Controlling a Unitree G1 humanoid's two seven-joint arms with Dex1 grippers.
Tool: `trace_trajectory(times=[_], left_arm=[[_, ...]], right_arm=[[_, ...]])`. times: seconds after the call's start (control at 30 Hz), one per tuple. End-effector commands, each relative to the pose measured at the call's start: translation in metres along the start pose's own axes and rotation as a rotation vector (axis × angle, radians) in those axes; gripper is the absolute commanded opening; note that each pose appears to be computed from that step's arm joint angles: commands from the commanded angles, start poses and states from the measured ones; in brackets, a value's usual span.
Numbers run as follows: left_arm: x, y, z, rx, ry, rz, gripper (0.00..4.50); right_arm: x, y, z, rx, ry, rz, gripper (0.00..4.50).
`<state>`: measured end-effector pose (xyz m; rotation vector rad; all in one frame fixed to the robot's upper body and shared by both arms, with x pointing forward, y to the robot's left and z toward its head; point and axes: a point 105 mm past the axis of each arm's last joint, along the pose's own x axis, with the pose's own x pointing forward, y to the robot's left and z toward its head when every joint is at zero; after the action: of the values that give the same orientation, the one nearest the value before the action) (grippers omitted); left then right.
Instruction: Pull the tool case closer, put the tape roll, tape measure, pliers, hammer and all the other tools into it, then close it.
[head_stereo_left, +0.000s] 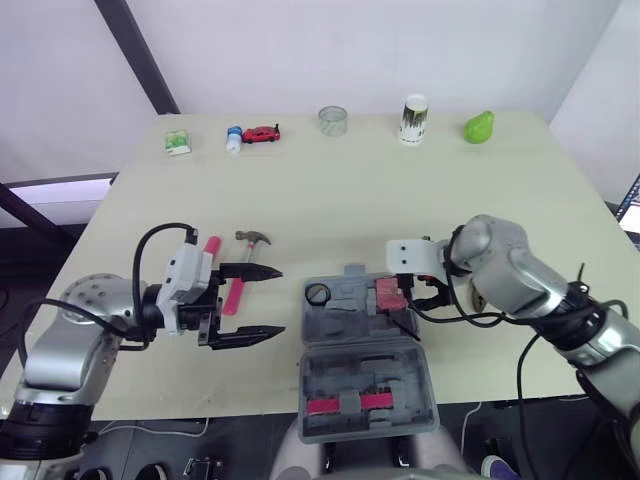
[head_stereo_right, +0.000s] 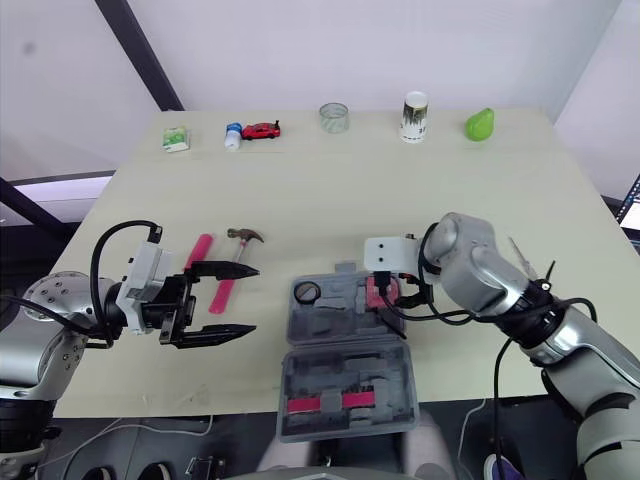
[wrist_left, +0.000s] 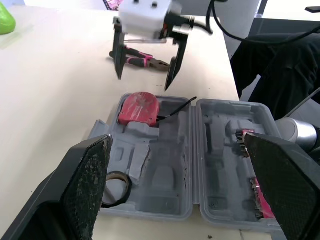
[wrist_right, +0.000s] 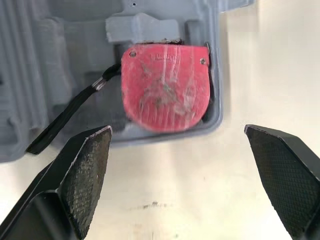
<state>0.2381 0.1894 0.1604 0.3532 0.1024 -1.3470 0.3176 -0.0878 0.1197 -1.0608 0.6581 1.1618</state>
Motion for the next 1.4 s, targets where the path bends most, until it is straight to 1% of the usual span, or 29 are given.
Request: trace_trajectory(times=[0.03, 0.13, 0.2, 0.23, 0.27, 0.3, 0.37, 0.4, 0.47, 0.5, 0.57, 0.63, 0.77, 0.8, 0.83, 0.93, 1.03, 1.17, 1.23, 1.4], left_arm=[[-0.002, 0.000, 0.007, 0.038, -0.012, 0.005, 4.50], [-0.001, -0.001, 0.007, 0.035, -0.016, 0.008, 4.50], [-0.001, -0.002, 0.006, 0.034, -0.017, 0.010, 4.50], [0.000, -0.001, 0.006, 0.033, -0.017, 0.011, 4.50], [0.000, -0.001, 0.006, 0.033, -0.018, 0.011, 4.50], [0.000, -0.001, 0.007, 0.033, -0.018, 0.012, 4.50], [0.000, -0.001, 0.007, 0.032, -0.019, 0.013, 4.50], [0.000, -0.001, 0.006, 0.031, -0.019, 0.012, 4.50], [0.000, -0.001, 0.006, 0.029, -0.020, 0.013, 4.50], [0.000, -0.001, 0.006, 0.029, -0.019, 0.013, 4.50], [0.000, -0.001, 0.006, 0.028, -0.019, 0.012, 4.50], [0.001, -0.001, 0.006, 0.028, -0.019, 0.010, 4.50], [0.000, -0.001, 0.006, 0.027, -0.017, 0.009, 4.50], [-0.001, -0.002, 0.006, 0.026, -0.015, 0.008, 4.50], [-0.001, -0.002, 0.006, 0.025, -0.014, 0.009, 4.50], [-0.002, -0.003, 0.007, 0.024, -0.011, 0.009, 4.50], [-0.003, -0.002, 0.007, 0.023, -0.009, 0.010, 4.50], [-0.003, -0.003, 0.009, 0.023, -0.009, 0.006, 4.50], [-0.003, -0.004, 0.010, 0.022, -0.008, 0.002, 4.50], [-0.005, -0.005, 0.011, 0.021, -0.001, 0.004, 4.50]], right_arm=[[-0.015, -0.006, 0.003, 0.103, -0.181, -0.015, 4.47], [-0.021, -0.015, 0.003, 0.172, -0.369, -0.058, 4.47], [-0.020, -0.016, 0.005, 0.198, -0.453, -0.080, 4.47], [-0.019, -0.014, 0.005, 0.208, -0.488, -0.083, 3.91], [-0.018, -0.012, 0.006, 0.211, -0.520, -0.084, 3.72], [-0.018, -0.010, 0.009, 0.211, -0.562, -0.083, 3.26], [-0.019, -0.008, 0.015, 0.229, -0.673, -0.094, 3.26], [-0.016, -0.007, 0.012, 0.234, -0.680, -0.110, 3.26], [-0.015, -0.007, 0.011, 0.172, -0.730, -0.176, 3.26], [-0.019, -0.005, 0.014, 0.127, -0.798, -0.213, 3.26], [-0.020, -0.002, 0.013, 0.155, -0.884, -0.201, 3.26], [-0.010, 0.000, 0.004, 0.195, -0.872, -0.183, 3.26], [-0.005, -0.002, -0.002, 0.276, -0.911, -0.163, 3.26], [-0.002, -0.003, -0.004, 0.282, -0.898, -0.170, 2.72], [0.001, -0.003, -0.006, 0.281, -0.885, -0.174, 2.44], [0.009, -0.002, -0.010, 0.289, -0.856, -0.181, 2.44], [0.012, 0.005, -0.009, 0.282, -0.875, -0.137, 2.44], [0.015, 0.004, -0.010, 0.289, -0.896, -0.144, 2.44], [0.021, 0.002, -0.013, 0.275, -0.872, -0.179, 2.44], [0.029, 0.006, -0.014, 0.270, -0.881, -0.168, 2.44]])
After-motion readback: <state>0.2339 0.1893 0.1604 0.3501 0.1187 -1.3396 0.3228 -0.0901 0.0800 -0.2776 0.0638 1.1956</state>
